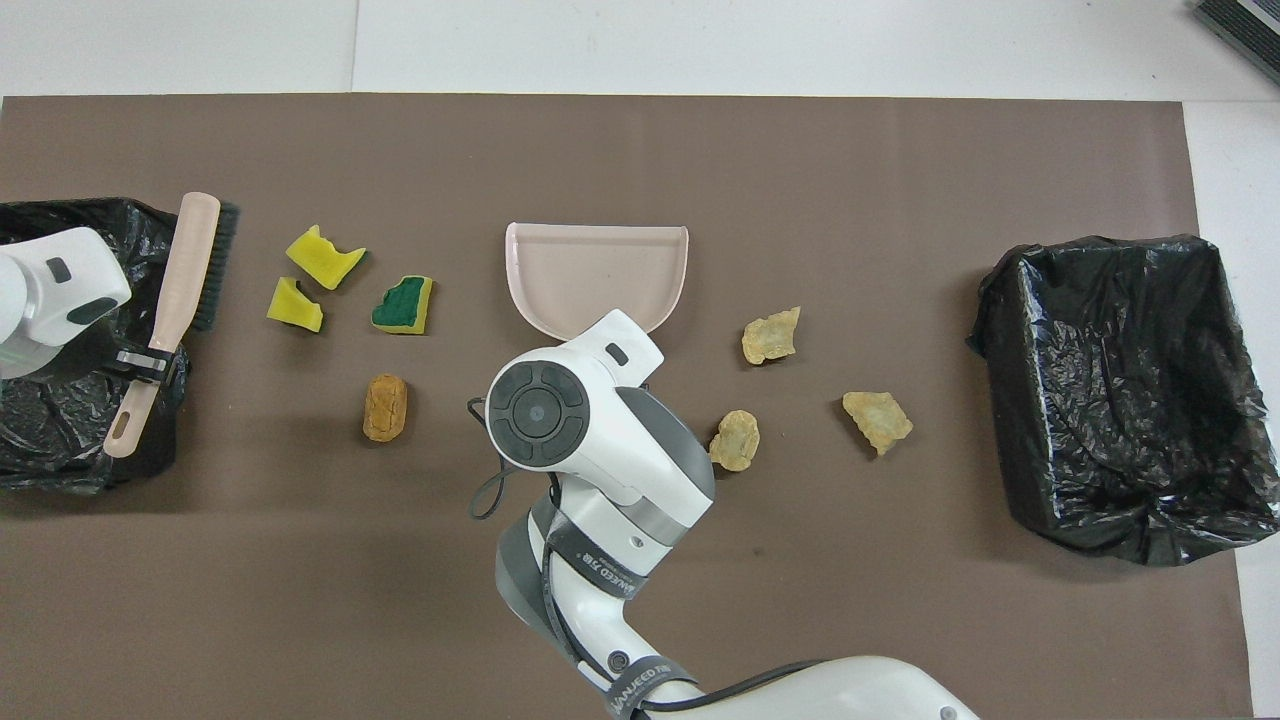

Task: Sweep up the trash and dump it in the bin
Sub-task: 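Grasp the brush with the left gripper while the right gripper grasps the dustpan, then sweep the sponge pieces into the dustpan with the left gripper's brush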

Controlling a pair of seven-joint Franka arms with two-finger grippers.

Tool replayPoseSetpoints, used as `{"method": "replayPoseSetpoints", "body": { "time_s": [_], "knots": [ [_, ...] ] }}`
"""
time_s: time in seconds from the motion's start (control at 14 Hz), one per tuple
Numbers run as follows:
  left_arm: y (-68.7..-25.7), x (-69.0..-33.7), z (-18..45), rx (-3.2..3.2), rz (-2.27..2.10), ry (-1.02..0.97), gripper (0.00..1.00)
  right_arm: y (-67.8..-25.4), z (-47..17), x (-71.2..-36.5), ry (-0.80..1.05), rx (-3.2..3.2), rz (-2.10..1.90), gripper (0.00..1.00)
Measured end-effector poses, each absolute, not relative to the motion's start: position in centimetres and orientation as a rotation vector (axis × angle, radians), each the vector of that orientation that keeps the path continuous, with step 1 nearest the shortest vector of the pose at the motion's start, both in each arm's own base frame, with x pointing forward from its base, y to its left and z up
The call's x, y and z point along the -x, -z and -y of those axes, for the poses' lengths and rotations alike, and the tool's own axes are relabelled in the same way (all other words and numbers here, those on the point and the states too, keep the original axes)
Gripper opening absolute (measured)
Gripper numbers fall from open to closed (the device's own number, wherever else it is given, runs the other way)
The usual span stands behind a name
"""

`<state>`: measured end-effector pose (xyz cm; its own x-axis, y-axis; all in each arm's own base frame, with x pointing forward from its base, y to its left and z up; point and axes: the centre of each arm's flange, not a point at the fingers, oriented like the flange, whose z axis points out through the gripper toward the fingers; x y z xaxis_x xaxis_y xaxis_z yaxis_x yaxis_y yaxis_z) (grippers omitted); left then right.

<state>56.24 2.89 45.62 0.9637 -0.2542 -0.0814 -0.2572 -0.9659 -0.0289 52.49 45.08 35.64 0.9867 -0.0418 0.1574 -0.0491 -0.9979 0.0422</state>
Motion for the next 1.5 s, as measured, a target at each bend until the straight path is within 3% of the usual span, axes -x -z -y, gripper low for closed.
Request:
{"method": "replayPoseSetpoints", "body": {
  "time_s": [0.36,0.79,1.5],
  "knots": [
    [-44.1,-57.0,-3.2,3.091,-0.270,-0.144,0.26,-37.5,-44.6,-52.8,-0.271,-3.092,-0.021,0.31],
    [-38.8,-57.9,-1.7,3.080,0.216,-0.276,0.26,-40.2,-43.7,-52.9,-0.265,-3.099,-0.214,0.31],
    [-35.3,-54.2,6.4,3.064,-0.130,-0.351,0.26,-41.8,-35.6,-55.8,-0.002,-2.748,-1.317,0.31]
  ]
}}
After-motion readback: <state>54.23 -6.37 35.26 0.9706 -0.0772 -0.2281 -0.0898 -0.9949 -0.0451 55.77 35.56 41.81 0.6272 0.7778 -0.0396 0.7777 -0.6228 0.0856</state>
